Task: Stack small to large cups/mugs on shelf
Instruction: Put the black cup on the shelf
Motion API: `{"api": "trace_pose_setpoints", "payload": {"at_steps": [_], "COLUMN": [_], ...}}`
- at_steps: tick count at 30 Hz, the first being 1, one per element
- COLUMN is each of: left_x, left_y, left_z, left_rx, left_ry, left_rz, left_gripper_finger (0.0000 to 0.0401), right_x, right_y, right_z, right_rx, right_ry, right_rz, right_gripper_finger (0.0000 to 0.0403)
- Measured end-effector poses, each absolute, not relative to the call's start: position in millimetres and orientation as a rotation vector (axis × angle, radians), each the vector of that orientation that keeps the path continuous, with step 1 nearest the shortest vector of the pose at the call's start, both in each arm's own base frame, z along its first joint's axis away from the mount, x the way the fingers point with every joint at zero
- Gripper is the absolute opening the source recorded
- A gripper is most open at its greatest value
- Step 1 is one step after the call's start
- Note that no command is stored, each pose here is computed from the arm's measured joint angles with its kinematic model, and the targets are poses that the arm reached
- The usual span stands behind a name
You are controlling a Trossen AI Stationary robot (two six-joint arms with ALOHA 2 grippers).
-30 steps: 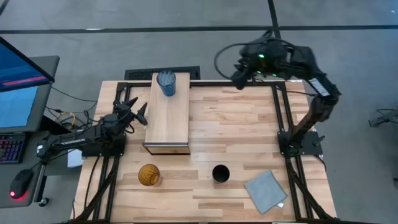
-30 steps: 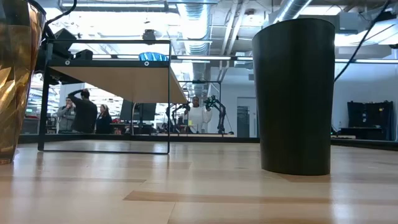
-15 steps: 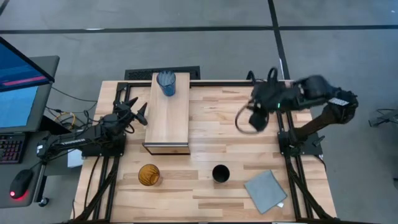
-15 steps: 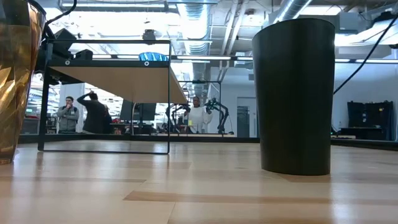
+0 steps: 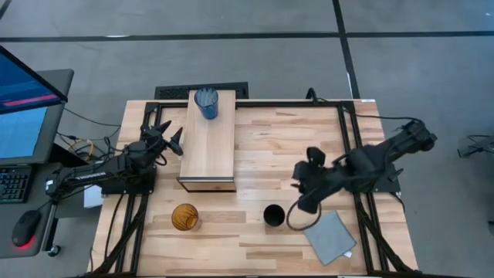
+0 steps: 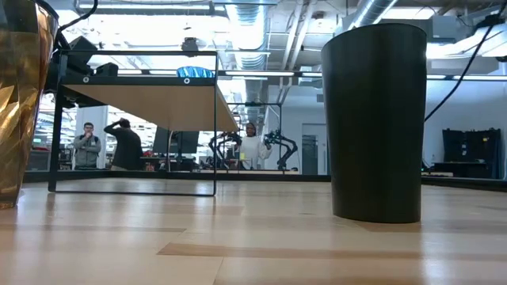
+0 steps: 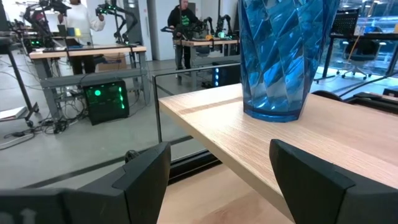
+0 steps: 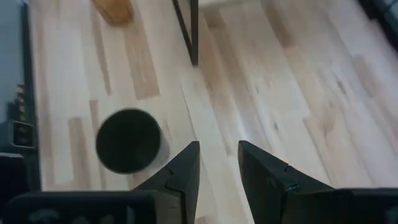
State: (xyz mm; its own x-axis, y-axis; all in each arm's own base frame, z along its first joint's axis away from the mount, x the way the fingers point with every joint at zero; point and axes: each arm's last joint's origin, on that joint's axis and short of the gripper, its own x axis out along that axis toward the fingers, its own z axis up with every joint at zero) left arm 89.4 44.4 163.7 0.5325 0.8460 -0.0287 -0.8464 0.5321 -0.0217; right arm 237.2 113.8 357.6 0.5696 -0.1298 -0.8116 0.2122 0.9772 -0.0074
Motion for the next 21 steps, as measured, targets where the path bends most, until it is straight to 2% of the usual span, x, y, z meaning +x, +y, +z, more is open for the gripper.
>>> {"api": "trace_pose_setpoints", "payload": {"at_steps": [13,21], "left_x": [89.4,89.4], "left_y": [44.4,44.4], "left_z": [163.7,163.7], "left_rx": [-0.035,-0.035], "left_ry": [0.015,0.015], "left_rz": [1.009,1.008], "left_gripper_finger": [0.0265,0.0265], "right_x": [278.1,285.7], "right_y": [146.7,151.5], "right_z": [284.7,274.6], "right_rx": [0.130,0.226], "right_ry": [1.151,1.163], "right_rz": [-0.294,-0.334], "right_gripper_finger": [0.0132,0.0132]}}
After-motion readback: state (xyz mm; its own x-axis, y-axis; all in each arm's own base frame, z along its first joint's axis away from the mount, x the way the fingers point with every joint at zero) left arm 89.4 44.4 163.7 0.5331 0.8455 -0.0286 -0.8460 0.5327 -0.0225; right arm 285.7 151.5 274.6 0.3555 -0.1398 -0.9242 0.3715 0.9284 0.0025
